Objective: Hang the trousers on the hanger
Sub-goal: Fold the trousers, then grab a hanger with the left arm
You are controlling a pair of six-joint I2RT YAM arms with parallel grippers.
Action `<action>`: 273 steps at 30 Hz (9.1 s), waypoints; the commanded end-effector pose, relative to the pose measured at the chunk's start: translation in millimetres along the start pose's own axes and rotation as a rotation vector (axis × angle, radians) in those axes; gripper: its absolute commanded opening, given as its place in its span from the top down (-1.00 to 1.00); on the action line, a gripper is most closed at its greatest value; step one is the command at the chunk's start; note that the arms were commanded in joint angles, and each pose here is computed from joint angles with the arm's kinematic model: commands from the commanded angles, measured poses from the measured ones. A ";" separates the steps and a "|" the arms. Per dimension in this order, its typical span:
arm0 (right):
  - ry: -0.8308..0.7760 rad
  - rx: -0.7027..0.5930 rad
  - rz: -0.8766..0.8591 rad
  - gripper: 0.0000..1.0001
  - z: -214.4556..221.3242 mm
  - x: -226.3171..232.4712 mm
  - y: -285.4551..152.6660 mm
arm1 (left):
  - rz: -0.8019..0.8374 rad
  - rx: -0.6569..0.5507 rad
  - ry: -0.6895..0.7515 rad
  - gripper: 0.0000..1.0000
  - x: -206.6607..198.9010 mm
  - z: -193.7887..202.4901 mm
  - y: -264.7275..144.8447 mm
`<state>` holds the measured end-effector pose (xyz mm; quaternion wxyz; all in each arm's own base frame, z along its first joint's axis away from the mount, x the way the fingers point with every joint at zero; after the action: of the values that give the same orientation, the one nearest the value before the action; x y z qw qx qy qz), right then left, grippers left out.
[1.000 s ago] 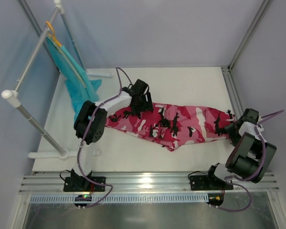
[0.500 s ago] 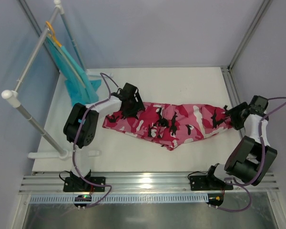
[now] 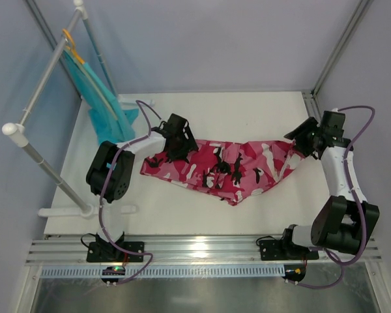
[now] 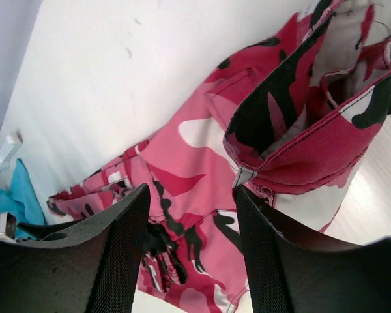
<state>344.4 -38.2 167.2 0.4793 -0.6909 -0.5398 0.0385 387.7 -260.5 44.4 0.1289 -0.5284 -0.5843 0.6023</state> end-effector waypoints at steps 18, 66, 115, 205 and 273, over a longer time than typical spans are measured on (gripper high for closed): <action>-0.064 -0.026 0.006 0.11 10.1 -6.3 52.8 | -0.202 0.050 0.006 -0.57 58.1 20.2 22.5; -0.235 0.237 0.006 0.15 58.0 0.1 169.1 | -0.449 -0.066 -0.094 -0.70 139.3 -30.7 -29.0; -0.820 0.293 -0.218 0.92 154.7 149.8 22.3 | -0.001 -0.085 0.183 -0.81 19.7 -61.5 -168.5; -0.608 0.335 0.416 -0.08 27.7 -31.3 52.0 | -0.197 0.159 0.080 -0.73 88.8 -3.1 -63.7; -0.279 0.184 -0.230 -0.10 39.8 15.3 47.3 | -0.094 -0.229 0.341 -0.14 -49.6 -113.3 -125.1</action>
<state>360.9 -3.0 66.2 0.5256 -0.5507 -0.6366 0.1233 445.0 -188.7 83.6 0.2498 -0.5394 -0.6273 0.5032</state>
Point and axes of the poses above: each gripper's point midway between its finger pads, its own y axis out along the fingers, its own x axis along the line the jaws close on, z = x × y, the point moved 1 cm from there along -y, back along the fingers, and after that the axes turned 12 degrees about -y, right-handed, at the moved point
